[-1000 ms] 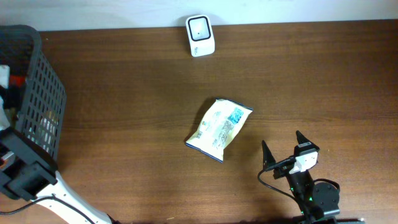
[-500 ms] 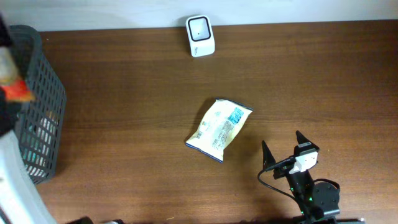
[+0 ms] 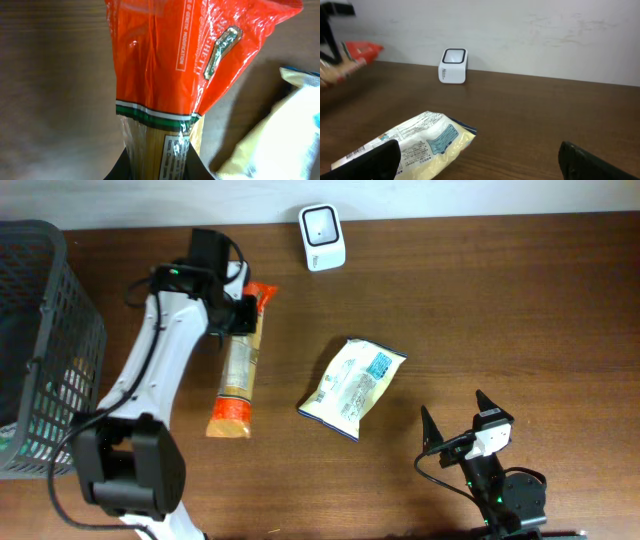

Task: Scan the item barcode
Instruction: 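Place the red-topped spaghetti pack left of the snack bag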

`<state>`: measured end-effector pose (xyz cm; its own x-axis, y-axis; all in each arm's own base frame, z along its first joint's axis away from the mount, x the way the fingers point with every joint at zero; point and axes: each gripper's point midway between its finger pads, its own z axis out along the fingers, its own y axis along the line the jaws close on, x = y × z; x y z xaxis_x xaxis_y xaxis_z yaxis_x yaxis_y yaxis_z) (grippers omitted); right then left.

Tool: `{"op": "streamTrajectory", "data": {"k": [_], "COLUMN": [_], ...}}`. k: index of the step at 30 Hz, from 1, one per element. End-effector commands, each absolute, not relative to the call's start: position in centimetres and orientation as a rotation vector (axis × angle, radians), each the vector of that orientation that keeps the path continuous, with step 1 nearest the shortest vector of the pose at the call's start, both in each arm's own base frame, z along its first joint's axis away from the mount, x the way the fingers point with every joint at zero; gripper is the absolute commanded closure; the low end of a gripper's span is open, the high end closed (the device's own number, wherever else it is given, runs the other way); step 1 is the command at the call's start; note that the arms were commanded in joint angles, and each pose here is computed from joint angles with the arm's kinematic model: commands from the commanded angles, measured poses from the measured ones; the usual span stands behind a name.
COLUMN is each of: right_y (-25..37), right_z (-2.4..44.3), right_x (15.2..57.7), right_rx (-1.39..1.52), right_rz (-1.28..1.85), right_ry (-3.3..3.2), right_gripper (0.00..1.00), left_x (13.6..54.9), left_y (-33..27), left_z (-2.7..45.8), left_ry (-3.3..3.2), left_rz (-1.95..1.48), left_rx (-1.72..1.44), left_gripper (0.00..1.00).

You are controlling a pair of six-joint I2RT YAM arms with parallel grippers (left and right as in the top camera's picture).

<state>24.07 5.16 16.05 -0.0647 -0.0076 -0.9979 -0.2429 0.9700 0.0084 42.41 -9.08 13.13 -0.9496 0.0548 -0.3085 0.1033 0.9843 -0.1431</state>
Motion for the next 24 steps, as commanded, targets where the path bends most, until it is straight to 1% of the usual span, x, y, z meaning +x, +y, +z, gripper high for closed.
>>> {"op": "streamTrajectory", "data": {"k": [1,4,5,7,8,9,10,14,16,18,20,21,23,24], "right_y": [4.9,4.9,4.9,4.9,4.9,4.9,4.9,4.9,4.9,4.9,4.9,4.9,4.9,4.9], "right_z": [15.8,15.8,15.8,15.8,15.8,15.8,15.8,15.8,15.8,15.8,15.8,15.8,15.8,15.8], "right_x": [24.1,24.1,24.1,24.1,24.1,24.1,24.1,24.1,24.1,24.1,24.1,24.1,24.1,24.1], "right_rx": [-0.182,-0.182,-0.182,-0.182,-0.182,-0.182,-0.182,-0.182,-0.182,-0.182,-0.182,-0.182,-0.182,-0.182], "right_rz": [0.187,0.187,0.187,0.187,0.187,0.187,0.187,0.187,0.187,0.187,0.187,0.187,0.187,0.187], "right_ry": [1.632,1.632,1.632,1.632,1.632,1.632,1.632,1.632,1.632,1.632,1.632,1.632,1.632,1.632], "right_gripper": [0.01,0.01,0.01,0.01,0.01,0.01,0.01,0.01,0.01,0.01,0.02,0.01,0.01,0.01], "left_x": [42.7,42.3,42.4,43.0,43.5,43.9,44.4,47.4,48.0,48.1,47.4,46.3,45.1,44.1], "left_y": [-10.3,-11.4,-11.9,-12.7,-12.8,-12.7,-12.5,-9.0,-5.2,-0.4,4.0,7.8,11.5,14.2], "left_z": [9.7,7.6,7.2,7.4,7.9,8.4,9.5,20.8,26.7,31.1,33.5,34.7,35.6,36.0], "left_ry": [2.839,2.869,2.872,2.837,2.819,2.807,2.788,2.625,2.518,2.414,2.353,2.312,2.275,2.252], "left_rz": [-0.267,-0.269,-0.271,-0.280,-0.280,-0.275,-0.277,-0.270,-0.247,-0.204,-0.158,-0.114,-0.071,-0.030], "left_rx": [0.084,0.114,0.131,0.152,0.154,0.151,0.142,0.046,-0.046,-0.151,-0.256,-0.347,-0.435,-0.506], "left_gripper": [1.00,1.00,0.96,0.30,0.12,0.04,0.01,0.01,0.01,0.01,0.01,0.01,0.01,0.01]}}
